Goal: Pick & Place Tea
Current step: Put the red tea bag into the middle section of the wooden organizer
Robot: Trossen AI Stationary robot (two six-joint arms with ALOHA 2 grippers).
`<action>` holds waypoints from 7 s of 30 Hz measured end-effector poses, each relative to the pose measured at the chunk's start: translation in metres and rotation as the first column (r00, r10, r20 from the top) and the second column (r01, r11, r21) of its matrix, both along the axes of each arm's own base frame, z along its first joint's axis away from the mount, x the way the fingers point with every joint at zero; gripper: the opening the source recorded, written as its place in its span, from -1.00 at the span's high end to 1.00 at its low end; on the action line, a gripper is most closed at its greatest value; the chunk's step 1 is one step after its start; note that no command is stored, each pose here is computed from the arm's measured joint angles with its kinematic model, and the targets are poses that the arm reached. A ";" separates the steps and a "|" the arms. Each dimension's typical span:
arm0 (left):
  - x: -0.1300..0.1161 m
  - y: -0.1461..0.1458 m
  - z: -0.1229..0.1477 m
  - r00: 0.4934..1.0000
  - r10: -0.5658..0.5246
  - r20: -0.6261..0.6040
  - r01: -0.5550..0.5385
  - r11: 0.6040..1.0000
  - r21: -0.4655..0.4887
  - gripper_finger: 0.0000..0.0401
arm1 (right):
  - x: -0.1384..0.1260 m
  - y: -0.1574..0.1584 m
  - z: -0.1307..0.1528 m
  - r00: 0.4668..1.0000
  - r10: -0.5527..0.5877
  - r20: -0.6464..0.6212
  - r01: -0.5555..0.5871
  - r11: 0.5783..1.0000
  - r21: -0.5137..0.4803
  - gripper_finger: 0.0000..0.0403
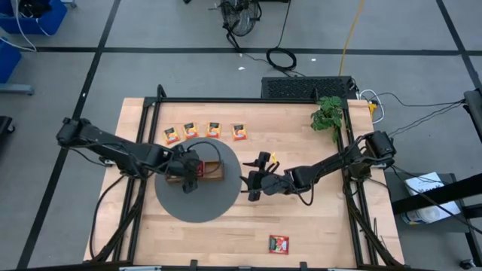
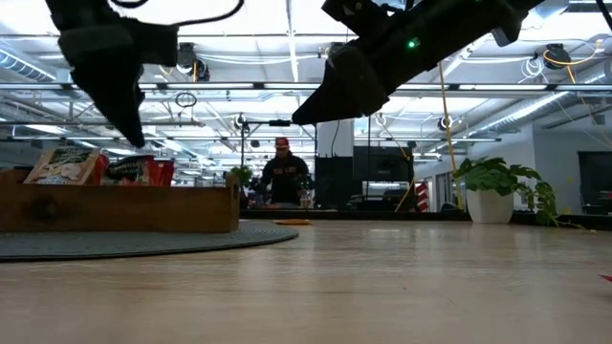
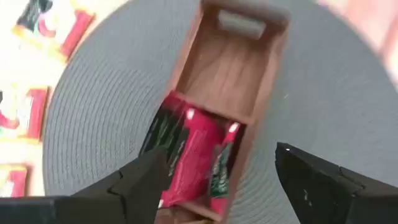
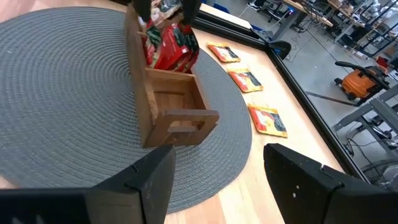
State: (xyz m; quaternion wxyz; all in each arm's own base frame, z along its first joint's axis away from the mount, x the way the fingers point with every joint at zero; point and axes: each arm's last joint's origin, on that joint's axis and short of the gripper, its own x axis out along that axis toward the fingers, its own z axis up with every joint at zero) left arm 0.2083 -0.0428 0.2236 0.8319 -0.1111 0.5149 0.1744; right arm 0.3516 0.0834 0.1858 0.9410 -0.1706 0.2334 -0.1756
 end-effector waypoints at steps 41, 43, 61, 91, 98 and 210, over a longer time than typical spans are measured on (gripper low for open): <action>0.003 0.005 -0.008 0.994 -0.078 -0.073 0.072 0.995 -0.072 -0.21 | 0.001 0.000 0.001 1.000 -0.002 0.014 0.002 1.000 0.003 -0.12; 0.003 0.001 -0.008 0.989 -0.136 -0.063 0.129 0.985 -0.113 -0.15 | 0.001 0.000 0.001 1.000 -0.002 0.014 0.002 1.000 0.003 -0.12; 0.004 -0.007 -0.010 0.972 -0.231 -0.044 0.226 0.970 -0.091 0.96 | 0.001 0.000 0.001 1.000 -0.001 0.013 0.001 1.000 0.003 -0.12; 0.013 0.013 -0.032 0.972 -0.097 -0.215 0.127 0.983 0.133 0.89 | 0.000 0.000 0.001 1.000 -0.002 0.011 0.002 1.000 0.007 -0.12; 0.028 0.010 -0.008 0.987 -0.120 -0.111 0.134 0.983 0.127 0.82 | -0.002 0.007 0.000 1.000 0.011 0.012 -0.011 1.000 0.022 -0.12; -0.058 -0.017 0.068 0.586 -0.459 0.668 0.301 0.889 0.347 0.81 | -0.007 0.098 -0.056 0.827 -0.052 -0.559 0.056 0.998 -0.011 1.00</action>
